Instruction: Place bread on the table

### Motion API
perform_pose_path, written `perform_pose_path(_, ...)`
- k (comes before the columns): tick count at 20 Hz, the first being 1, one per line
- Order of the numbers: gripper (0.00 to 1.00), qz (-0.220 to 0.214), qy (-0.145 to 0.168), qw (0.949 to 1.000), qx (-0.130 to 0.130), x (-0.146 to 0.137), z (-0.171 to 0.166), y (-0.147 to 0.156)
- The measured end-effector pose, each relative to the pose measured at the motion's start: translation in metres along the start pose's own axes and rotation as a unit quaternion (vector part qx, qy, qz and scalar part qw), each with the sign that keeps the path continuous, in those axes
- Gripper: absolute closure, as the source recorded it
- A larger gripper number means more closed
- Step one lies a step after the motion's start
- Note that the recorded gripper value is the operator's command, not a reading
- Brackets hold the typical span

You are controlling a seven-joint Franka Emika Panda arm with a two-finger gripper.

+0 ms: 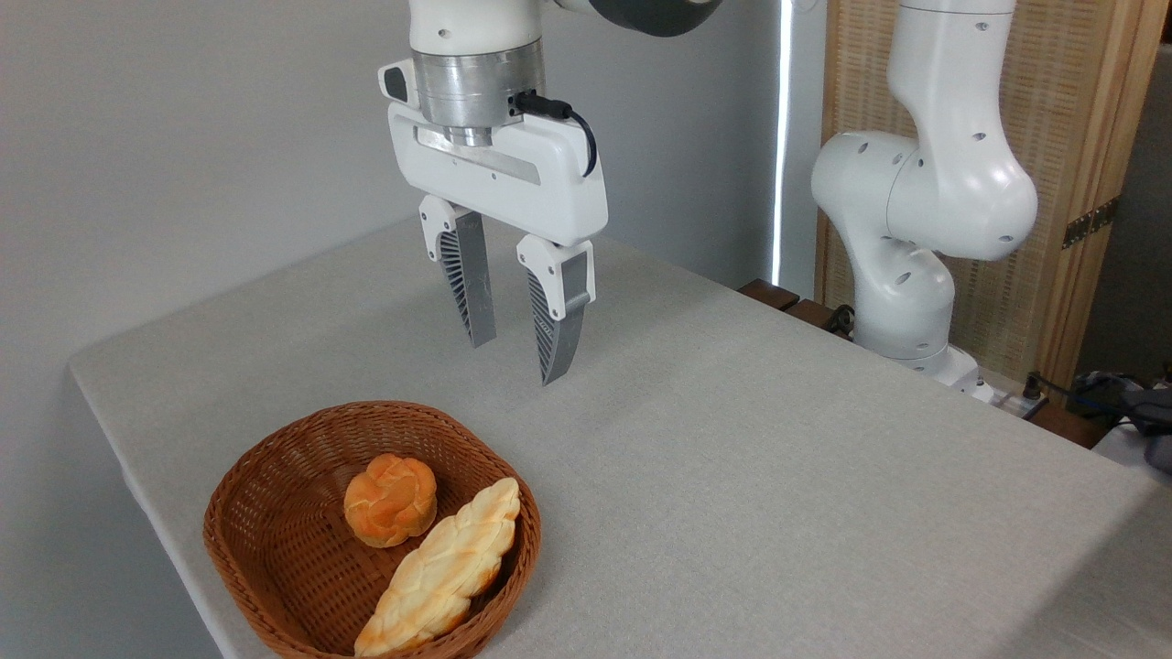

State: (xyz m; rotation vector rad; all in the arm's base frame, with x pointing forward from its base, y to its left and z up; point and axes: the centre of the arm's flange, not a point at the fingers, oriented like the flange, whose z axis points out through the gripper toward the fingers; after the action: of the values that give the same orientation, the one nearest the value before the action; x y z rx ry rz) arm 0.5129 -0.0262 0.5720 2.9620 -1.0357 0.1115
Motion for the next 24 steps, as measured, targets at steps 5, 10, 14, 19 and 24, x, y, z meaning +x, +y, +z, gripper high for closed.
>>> perform_pose_path(5,0.00,-0.008,0.011,0.9998,-0.017,-0.010,-0.004,-0.011)
perform_pose_path(10,0.00,0.032,-0.015,0.9986,-0.039,-0.011,0.001,0.001)
perform_pose_path(14,0.00,0.053,-0.032,0.9966,-0.055,-0.018,0.004,0.002)
perform_pose_path(19,0.00,0.057,-0.030,0.9965,-0.053,-0.017,0.001,0.002)
perform_pose_path(24,0.00,0.074,-0.021,0.9959,-0.047,-0.015,-0.009,0.000)
